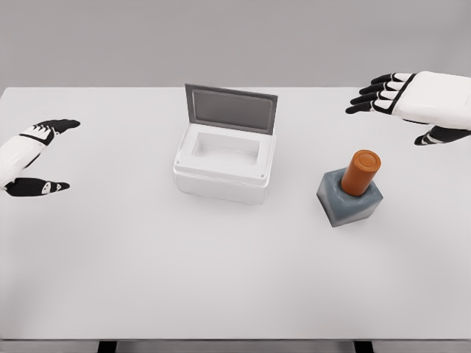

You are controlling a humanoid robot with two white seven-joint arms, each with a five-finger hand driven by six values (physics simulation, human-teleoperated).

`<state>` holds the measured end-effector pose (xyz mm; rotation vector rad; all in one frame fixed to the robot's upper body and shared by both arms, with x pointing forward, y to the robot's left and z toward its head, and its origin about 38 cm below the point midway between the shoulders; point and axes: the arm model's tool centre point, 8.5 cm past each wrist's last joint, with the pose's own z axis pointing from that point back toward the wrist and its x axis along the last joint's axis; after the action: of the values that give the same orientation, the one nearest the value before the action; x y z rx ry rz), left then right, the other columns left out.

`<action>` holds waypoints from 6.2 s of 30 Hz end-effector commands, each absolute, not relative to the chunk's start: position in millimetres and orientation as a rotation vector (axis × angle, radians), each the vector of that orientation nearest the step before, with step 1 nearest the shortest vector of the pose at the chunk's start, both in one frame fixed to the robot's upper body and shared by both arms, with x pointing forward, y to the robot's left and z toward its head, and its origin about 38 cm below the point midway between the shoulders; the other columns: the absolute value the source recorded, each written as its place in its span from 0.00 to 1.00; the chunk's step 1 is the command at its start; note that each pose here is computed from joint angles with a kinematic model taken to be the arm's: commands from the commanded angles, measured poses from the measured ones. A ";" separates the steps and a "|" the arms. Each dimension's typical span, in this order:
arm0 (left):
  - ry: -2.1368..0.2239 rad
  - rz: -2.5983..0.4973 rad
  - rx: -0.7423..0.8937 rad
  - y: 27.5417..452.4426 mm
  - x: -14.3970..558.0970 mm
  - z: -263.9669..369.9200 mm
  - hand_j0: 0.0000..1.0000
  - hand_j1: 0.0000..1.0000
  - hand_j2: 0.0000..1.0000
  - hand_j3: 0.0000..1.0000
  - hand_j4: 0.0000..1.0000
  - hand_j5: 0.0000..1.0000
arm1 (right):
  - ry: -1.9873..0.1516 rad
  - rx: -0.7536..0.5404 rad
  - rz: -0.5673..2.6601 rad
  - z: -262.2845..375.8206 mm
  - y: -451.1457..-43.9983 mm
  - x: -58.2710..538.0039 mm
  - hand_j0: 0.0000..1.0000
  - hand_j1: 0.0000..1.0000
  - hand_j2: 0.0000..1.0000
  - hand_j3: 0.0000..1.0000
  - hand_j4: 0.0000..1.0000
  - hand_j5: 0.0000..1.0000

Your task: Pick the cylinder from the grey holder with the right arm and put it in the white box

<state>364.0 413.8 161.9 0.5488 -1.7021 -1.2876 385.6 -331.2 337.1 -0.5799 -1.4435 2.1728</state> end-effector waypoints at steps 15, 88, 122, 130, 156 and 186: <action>-1.713 -1.272 0.549 414.7 363.5 163.9 1.00 1.00 1.00 1.00 1.00 1.00 | -1.359 -0.564 2.214 361.2 -369.2 361.3 1.00 1.00 1.00 1.00 1.00 1.00; -1.715 -1.264 0.558 418.1 363.7 166.8 1.00 1.00 1.00 1.00 1.00 1.00 | -1.362 -0.301 2.225 265.0 -322.4 387.2 0.34 0.34 0.34 0.34 0.34 0.34; -1.718 -1.263 0.557 417.3 363.7 166.8 1.00 1.00 1.00 1.00 1.00 1.00 | -1.702 -0.241 2.195 286.8 -205.2 445.2 0.25 0.25 0.25 0.25 0.25 0.25; -1.718 -1.264 0.556 417.0 363.4 166.6 1.00 1.00 1.00 1.00 1.00 1.00 | -1.664 -0.219 2.193 273.2 -190.5 461.9 0.25 0.25 0.25 0.25 0.25 0.25; -1.718 -1.264 0.556 417.0 363.4 166.6 1.00 1.00 1.00 1.00 1.00 1.00 | -1.633 -0.205 2.241 266.7 -170.6 469.0 0.26 0.26 0.26 0.26 0.26 0.26; -1.726 -1.259 0.601 426.0 367.5 180.1 1.00 1.00 1.00 1.00 1.00 1.00 | -1.664 -0.268 2.285 287.9 -167.7 464.4 0.98 0.98 0.98 0.98 0.98 0.98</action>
<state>367.1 425.4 178.6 0.6012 -1.7211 -1.2652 466.4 -167.3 288.3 -0.2717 -1.6566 2.2922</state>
